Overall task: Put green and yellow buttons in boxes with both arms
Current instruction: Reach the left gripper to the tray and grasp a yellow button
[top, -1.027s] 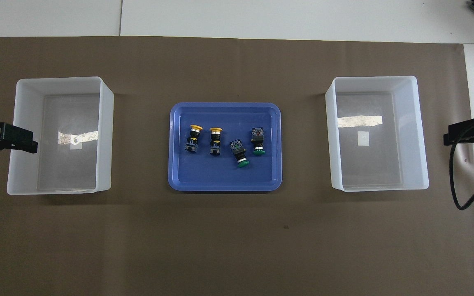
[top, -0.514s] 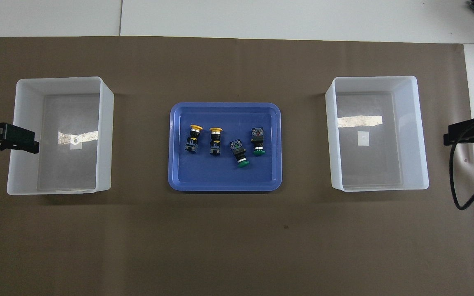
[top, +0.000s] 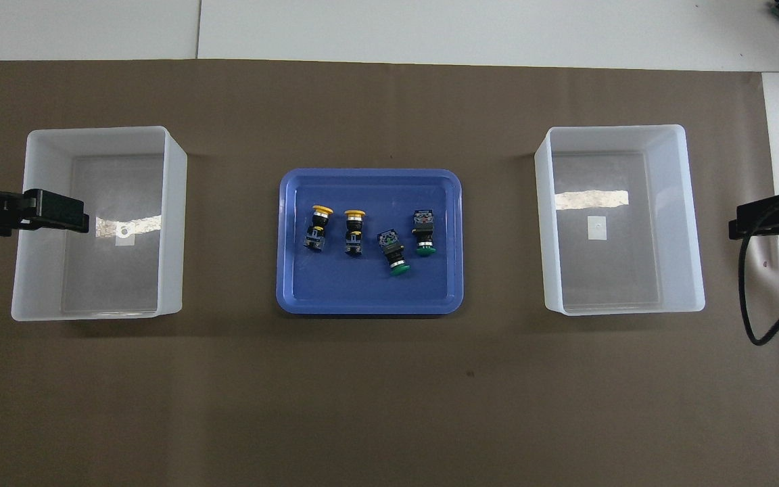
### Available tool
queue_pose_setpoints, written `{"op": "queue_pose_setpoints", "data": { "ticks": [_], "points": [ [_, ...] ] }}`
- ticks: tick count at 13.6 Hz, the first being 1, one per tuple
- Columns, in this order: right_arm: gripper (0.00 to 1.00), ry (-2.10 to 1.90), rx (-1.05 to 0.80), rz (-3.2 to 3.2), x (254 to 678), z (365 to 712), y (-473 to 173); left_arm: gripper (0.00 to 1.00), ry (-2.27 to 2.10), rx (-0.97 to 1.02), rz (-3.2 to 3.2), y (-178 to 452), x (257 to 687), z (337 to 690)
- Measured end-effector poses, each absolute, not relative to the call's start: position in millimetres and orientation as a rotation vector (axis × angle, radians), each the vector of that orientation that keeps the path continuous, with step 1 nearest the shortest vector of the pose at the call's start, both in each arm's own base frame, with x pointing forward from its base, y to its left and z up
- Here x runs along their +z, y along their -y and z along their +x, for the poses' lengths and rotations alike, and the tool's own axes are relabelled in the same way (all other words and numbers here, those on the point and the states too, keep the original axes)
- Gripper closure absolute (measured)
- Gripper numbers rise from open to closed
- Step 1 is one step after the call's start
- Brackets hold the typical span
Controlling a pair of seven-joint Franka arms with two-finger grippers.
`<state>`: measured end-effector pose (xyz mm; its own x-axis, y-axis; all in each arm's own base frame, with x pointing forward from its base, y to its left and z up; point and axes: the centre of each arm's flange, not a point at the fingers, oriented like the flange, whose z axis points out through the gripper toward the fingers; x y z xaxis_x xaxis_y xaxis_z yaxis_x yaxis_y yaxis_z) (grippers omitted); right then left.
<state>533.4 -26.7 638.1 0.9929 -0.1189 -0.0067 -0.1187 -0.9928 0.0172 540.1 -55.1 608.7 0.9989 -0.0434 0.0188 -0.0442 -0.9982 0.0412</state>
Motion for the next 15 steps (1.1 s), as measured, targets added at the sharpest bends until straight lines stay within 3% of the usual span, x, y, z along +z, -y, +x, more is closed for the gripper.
{"op": "queue_pose_setpoints", "data": {
  "ticks": [4, 11, 15],
  "points": [
    [0.0, 0.186, -0.012, 3.119, 638, 533, 27, 0.0, 0.195, 0.046, 3.092, 102, 572, 537],
    [0.0, 0.186, -0.012, 3.119, 638, 533, 27, 0.0, 0.289, 0.114, 3.068, 217, 462, 529],
    [0.0, 0.186, -0.012, 3.119, 638, 533, 27, 0.0, 0.283, 0.206, 3.044, 240, 422, 527]
  ]
}}
